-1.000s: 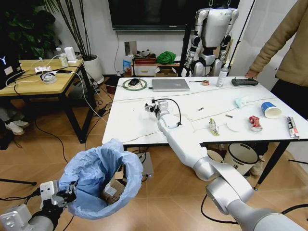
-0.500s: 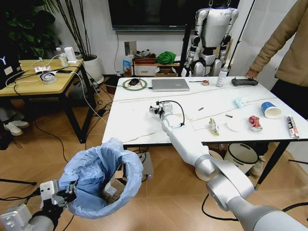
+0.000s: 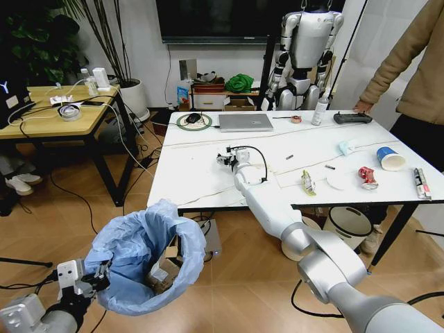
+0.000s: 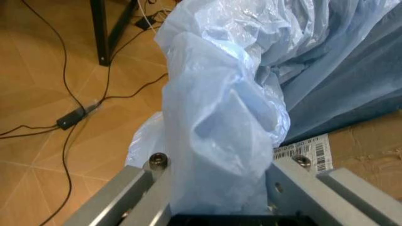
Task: Pick up the trash bin and place the trash from the table into it.
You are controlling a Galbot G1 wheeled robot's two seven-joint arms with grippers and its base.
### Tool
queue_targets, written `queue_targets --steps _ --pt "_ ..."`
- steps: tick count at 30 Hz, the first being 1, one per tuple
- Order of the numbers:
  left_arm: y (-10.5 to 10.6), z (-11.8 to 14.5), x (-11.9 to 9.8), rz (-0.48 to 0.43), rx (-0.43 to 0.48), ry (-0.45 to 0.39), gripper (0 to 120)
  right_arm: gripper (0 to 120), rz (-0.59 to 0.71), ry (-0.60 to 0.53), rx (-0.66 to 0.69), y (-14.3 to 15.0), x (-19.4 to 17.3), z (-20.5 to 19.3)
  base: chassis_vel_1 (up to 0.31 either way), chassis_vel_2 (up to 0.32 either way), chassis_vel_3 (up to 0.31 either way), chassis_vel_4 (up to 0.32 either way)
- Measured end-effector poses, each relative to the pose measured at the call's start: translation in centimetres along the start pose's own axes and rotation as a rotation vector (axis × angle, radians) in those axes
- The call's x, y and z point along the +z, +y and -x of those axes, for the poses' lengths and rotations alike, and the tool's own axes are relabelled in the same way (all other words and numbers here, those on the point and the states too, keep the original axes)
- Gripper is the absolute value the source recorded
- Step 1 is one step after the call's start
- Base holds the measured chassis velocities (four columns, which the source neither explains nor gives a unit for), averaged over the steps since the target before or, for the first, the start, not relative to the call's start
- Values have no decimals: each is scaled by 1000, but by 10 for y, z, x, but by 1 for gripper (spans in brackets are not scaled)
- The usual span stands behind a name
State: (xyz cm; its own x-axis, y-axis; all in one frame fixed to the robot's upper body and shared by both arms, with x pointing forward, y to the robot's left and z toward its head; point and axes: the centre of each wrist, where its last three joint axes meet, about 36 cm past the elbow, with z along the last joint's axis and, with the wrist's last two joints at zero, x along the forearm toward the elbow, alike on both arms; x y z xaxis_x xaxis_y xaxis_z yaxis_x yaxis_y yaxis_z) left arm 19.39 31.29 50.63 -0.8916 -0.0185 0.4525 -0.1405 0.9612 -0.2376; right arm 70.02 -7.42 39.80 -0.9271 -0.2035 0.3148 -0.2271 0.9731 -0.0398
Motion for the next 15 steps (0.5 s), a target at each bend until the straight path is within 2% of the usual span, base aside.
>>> queue_targets --steps 15 --pt "0 -1 -1 2 1 -3 0 100 -9 -5 -22 -1 1 1 0 0 0 0"
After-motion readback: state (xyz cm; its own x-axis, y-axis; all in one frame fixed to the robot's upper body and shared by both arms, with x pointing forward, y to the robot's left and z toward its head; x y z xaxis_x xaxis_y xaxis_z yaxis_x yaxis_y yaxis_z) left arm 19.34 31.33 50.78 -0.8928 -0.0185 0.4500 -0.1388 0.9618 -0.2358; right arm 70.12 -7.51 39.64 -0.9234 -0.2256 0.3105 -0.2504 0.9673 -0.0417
